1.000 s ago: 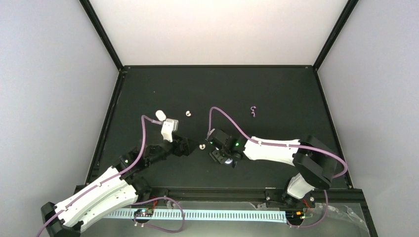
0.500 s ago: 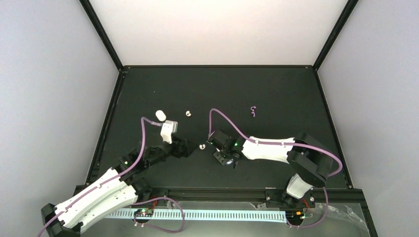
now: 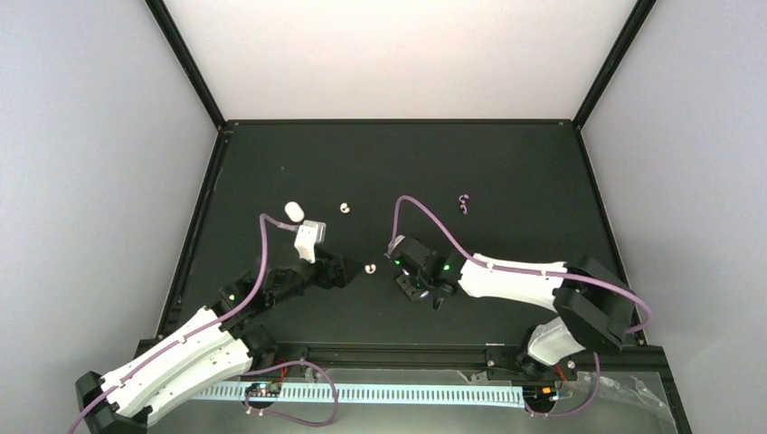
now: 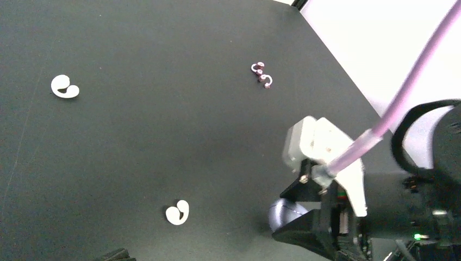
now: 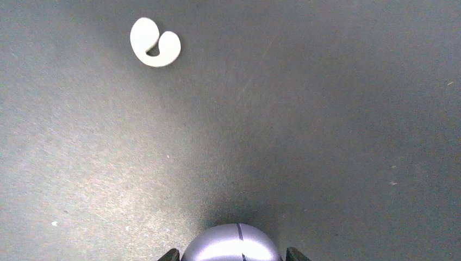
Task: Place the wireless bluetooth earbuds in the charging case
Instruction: Pick up the charging case at the center of the board.
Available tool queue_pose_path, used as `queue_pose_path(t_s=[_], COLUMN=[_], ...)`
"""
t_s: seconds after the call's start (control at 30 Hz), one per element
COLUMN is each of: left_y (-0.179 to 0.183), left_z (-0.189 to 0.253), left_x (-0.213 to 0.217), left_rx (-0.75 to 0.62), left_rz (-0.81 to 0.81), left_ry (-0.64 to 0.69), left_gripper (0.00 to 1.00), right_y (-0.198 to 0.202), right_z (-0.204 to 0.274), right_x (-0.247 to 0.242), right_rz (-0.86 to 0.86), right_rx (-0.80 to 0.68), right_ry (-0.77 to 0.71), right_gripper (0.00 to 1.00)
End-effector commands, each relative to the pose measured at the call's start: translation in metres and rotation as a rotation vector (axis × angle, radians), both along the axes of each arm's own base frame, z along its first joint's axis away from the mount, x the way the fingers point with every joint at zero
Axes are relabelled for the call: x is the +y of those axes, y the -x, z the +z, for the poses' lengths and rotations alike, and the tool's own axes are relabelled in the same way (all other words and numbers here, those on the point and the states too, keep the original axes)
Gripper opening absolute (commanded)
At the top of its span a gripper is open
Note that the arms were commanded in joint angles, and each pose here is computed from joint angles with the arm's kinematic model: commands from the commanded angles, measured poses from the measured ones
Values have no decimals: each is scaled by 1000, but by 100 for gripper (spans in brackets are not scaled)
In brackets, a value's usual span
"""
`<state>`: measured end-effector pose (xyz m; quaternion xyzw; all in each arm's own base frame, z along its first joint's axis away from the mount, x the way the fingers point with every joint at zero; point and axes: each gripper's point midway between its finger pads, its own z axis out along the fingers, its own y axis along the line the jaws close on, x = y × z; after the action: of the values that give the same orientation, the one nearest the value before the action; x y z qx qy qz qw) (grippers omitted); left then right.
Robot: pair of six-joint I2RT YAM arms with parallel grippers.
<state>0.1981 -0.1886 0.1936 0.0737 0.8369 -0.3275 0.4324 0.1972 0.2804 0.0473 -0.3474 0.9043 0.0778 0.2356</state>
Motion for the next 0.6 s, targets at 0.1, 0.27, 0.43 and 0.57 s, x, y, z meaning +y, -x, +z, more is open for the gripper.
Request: queue_pose_path(t_s=[0.1,0.27,0.43,0.57], left_y=[-3,-5,-2,3], left_z=[16,39,94,142], left_x=[-2,-5,-13,-20], left_rx=[-24,-61,-153,-219], left_rz=[9,16,-20,-71], left_ry=[36,111,280,456], left_gripper=[99,99,99,99], right_y=[-22,-23,-11,10], right_z=[68,169,284,356], right_x=[9,24,22,8], right_rz=[-74,-67,-1,69], right_rx=[-152,-259,-404,-502], right_ry=[-181,-478,-776,-985], right_gripper=[28,28,29,29])
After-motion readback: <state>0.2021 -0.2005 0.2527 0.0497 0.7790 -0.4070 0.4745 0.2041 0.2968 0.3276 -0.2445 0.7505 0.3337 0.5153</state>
